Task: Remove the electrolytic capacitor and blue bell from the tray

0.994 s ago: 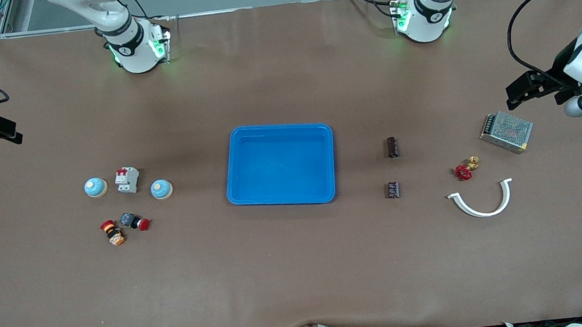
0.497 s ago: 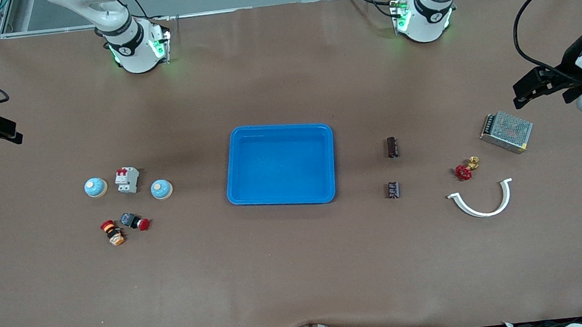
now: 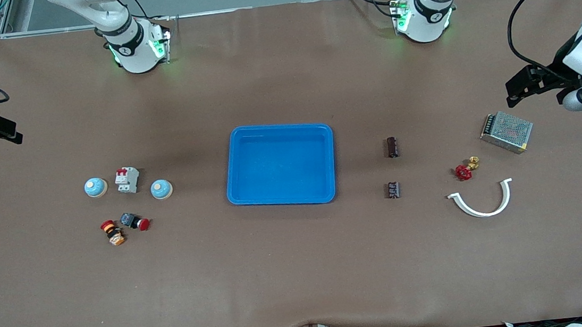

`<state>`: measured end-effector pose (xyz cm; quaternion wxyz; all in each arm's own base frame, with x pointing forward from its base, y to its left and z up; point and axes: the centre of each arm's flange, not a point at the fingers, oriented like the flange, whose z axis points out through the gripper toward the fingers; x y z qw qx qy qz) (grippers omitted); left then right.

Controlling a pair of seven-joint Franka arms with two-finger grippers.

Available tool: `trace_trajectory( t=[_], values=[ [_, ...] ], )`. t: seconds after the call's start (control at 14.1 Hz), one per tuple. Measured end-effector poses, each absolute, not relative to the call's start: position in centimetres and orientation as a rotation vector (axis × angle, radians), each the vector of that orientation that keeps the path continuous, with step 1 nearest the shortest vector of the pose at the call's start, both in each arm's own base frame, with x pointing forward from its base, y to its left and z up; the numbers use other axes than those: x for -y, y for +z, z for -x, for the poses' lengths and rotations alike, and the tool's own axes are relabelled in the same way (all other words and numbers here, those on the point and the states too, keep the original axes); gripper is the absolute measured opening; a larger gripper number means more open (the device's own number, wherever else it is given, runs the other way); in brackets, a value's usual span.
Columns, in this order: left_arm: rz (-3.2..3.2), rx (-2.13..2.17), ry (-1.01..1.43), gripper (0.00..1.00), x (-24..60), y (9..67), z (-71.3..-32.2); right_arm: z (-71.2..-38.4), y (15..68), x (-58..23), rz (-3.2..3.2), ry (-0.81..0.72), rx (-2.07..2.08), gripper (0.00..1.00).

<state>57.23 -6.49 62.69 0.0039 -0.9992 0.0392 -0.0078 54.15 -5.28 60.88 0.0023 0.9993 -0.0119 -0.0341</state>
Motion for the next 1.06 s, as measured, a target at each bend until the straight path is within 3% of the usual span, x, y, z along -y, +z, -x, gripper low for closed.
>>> trace_trajectory(
  t=[1.06],
  values=[
    [3.096,-0.295,-0.020,1.00,6.02,62.59,-57.31,-54.15,60.88,5.28,-3.135,-0.107,0.037,1.00]
  ],
)
